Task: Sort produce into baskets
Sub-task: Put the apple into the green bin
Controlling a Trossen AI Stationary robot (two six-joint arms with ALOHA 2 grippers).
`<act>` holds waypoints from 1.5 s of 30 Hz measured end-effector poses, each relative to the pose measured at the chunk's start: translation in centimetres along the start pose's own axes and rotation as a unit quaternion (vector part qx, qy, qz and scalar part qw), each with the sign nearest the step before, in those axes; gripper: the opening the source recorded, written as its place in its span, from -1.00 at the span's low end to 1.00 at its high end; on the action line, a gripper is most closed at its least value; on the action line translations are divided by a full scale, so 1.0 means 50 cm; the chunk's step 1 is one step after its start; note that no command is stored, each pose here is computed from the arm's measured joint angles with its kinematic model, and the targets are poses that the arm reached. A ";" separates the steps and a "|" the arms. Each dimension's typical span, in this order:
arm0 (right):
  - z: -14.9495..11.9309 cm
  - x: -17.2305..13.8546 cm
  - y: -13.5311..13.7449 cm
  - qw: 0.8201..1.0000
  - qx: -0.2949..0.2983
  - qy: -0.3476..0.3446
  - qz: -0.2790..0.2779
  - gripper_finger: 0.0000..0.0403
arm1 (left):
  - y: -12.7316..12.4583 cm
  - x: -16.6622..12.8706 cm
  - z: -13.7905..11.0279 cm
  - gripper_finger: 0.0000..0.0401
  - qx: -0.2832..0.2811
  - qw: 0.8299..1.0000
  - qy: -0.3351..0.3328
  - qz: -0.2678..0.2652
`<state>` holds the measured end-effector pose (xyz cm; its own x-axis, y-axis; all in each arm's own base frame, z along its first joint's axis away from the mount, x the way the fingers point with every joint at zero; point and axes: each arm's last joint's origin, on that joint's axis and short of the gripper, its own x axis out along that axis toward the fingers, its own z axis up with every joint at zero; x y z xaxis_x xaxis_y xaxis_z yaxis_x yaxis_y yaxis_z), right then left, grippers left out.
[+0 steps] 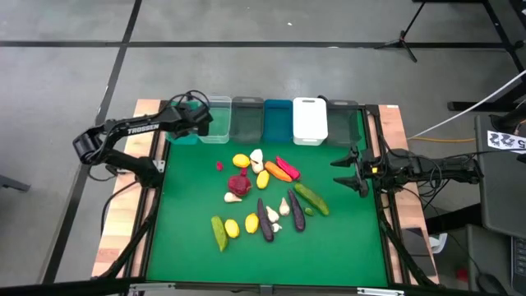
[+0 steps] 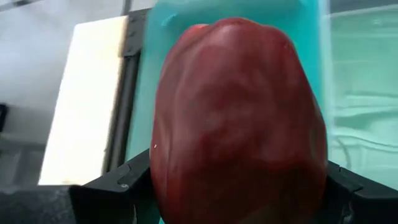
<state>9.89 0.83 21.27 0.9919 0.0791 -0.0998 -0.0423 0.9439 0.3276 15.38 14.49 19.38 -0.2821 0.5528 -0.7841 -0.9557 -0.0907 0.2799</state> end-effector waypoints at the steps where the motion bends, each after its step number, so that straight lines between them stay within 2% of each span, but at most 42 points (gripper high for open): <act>1: 0.000 0.000 0.000 1.000 0.000 0.001 0.003 0.54 | -0.003 0.000 0.002 0.32 0.005 1.000 -0.003 -0.006; 10: 0.000 0.000 0.001 1.000 0.000 0.003 0.008 0.54 | -0.008 0.001 0.009 0.32 0.043 0.999 -0.016 -0.020; 28: -0.008 0.000 -0.002 1.000 0.000 0.022 0.001 0.54 | 0.012 0.005 -0.008 0.32 0.091 0.993 0.076 -0.027; 34: -0.009 0.000 -0.002 1.000 0.000 0.024 0.001 0.54 | 0.021 0.002 -0.011 0.32 0.071 0.994 0.080 -0.008; 45: -0.009 0.000 -0.002 1.000 -0.002 0.024 0.001 0.54 | 0.022 0.003 -0.011 0.32 0.073 0.995 0.074 -0.001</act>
<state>9.83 0.87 20.83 0.9848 0.0957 -0.1450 -0.0440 0.9448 0.3245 14.25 14.01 19.29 -0.2999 0.4230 -0.8550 -0.9370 0.0374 0.3472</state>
